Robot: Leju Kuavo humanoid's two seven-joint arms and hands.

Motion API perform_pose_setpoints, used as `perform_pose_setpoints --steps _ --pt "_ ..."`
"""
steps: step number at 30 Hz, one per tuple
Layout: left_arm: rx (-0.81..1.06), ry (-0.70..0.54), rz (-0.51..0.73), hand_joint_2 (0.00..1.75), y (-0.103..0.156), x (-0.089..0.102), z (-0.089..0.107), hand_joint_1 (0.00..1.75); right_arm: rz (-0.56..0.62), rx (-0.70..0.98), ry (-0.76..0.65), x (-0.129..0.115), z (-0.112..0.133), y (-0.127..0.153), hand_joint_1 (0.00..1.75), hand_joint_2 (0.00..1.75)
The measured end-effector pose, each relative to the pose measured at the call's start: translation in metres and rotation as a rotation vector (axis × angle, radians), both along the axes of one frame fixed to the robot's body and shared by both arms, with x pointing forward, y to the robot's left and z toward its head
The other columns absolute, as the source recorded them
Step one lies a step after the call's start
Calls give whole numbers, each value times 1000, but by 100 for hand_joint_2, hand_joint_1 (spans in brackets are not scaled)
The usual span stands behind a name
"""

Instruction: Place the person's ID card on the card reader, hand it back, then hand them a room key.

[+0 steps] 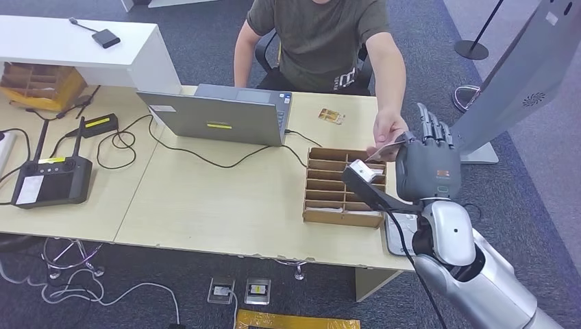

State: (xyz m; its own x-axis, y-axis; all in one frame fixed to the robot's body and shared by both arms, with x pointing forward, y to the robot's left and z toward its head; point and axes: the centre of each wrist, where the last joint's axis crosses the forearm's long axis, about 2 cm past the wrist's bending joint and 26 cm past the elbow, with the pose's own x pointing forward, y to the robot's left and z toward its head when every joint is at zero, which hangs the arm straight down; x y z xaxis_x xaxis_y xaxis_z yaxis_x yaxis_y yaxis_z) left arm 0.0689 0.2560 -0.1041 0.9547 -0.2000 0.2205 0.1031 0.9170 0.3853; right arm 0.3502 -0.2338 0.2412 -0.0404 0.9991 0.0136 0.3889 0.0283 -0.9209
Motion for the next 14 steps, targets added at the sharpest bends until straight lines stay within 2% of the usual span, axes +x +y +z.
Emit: perform_pose_setpoints --steps 14 --pt "-6 2 5 0 0 0 0 0 -14 -23 18 2 -11 8 175 175"
